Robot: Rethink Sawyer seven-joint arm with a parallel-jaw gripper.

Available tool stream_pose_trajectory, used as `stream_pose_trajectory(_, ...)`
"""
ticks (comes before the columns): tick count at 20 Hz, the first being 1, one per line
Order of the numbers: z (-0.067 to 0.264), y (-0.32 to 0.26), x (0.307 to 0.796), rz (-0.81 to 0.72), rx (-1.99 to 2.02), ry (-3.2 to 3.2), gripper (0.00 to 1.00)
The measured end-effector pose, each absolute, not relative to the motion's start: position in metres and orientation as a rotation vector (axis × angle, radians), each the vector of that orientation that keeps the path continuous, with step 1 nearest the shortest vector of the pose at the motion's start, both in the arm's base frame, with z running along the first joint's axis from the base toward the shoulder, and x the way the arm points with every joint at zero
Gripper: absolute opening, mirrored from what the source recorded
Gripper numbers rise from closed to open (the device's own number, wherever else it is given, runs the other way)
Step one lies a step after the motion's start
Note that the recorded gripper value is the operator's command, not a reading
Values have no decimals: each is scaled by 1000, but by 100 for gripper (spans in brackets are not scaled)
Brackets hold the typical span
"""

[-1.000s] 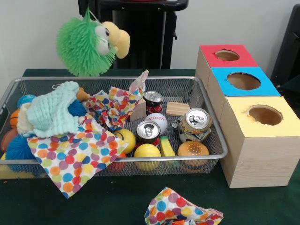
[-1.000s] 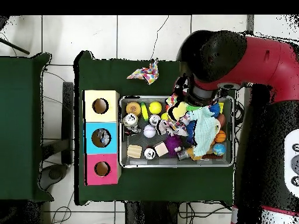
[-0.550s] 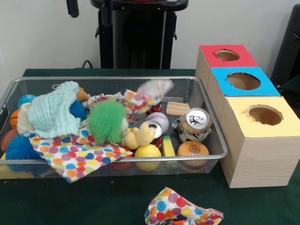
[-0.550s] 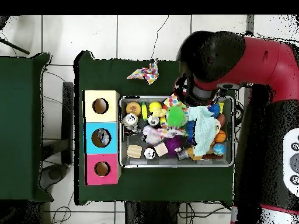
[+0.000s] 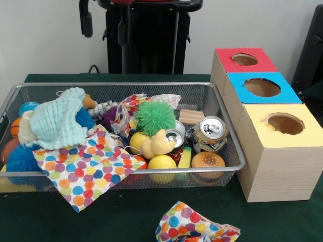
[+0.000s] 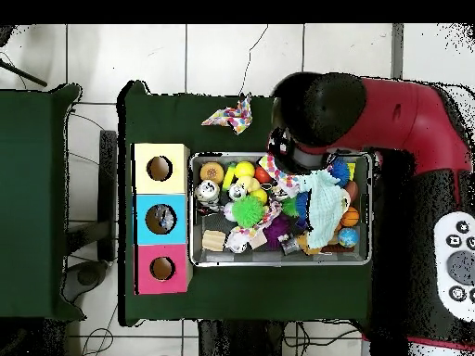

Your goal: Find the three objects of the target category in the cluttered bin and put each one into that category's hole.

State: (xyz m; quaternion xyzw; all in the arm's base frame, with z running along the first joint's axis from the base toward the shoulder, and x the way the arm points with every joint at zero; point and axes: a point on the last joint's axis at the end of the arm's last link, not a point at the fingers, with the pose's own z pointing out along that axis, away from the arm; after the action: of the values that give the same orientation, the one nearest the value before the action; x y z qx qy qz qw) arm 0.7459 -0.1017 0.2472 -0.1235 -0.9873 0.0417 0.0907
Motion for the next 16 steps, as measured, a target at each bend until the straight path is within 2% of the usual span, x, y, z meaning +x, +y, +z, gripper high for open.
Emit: stream_pose_trajectory(16, 190, -25, 708, 141, -137, -3150, 100)
